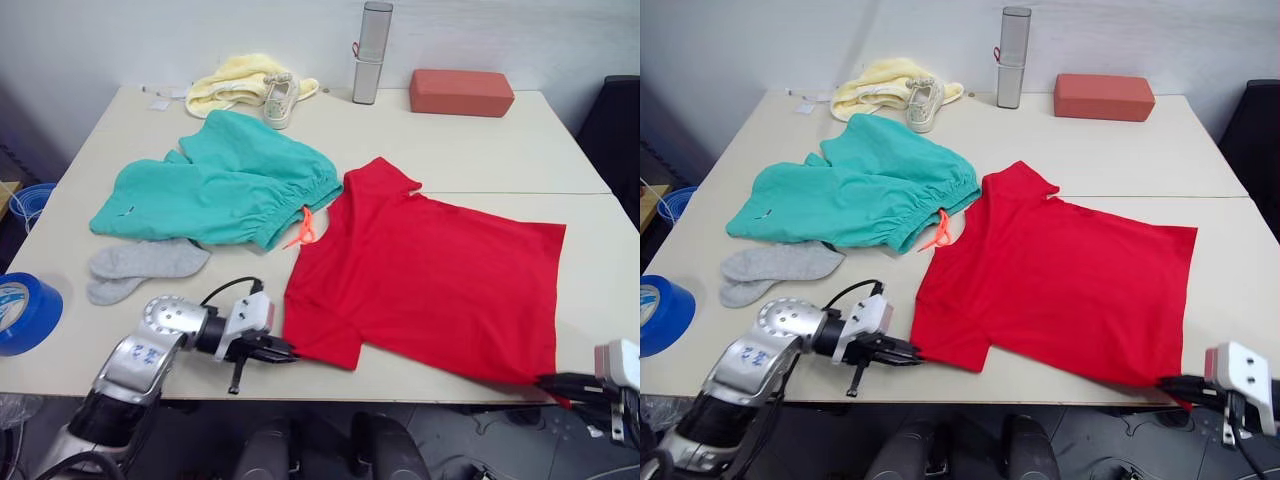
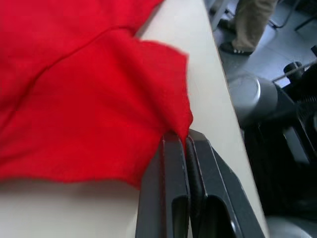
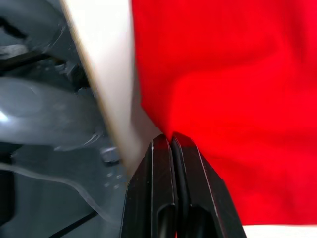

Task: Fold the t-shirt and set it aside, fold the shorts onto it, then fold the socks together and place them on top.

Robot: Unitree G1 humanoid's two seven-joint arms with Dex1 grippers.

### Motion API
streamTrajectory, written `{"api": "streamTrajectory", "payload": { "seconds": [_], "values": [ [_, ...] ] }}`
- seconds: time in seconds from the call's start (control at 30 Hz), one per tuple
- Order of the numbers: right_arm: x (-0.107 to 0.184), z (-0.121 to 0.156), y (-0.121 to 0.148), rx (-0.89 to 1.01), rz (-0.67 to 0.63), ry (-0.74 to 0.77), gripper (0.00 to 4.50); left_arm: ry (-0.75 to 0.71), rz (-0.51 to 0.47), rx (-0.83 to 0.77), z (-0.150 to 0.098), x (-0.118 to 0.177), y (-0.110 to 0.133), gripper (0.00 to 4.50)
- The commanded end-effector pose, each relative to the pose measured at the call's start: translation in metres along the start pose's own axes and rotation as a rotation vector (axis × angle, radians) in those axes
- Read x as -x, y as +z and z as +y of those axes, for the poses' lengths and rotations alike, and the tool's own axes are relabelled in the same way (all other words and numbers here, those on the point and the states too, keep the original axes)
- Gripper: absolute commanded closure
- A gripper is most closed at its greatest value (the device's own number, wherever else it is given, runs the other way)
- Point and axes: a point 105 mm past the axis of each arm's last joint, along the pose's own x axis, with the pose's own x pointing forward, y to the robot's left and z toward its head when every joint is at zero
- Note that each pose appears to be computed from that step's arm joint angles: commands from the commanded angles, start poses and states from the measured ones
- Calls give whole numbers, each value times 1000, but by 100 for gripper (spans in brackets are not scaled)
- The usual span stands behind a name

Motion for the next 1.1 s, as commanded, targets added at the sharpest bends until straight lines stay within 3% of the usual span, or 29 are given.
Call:
{"api": "streamTrajectory", "payload": {
  "seconds": [0.03,0.37,0.63,0.83,1.1],
  "values": [
    [10,5,4,51,-8,-30,447,11,1,-50,-11,10,9,450],
    [28,13,-27,-7,84,-92,447,-74,-53,-105,-36,3,24,450],
    [41,29,-27,-29,88,-53,447,-78,26,-115,-31,17,25,450],
    [56,34,-29,-15,154,-116,447,-129,-13,-69,-34,26,40,450],
    [56,59,-10,-105,88,-41,447,-137,11,-3,-21,32,42,450]
  ]
}}
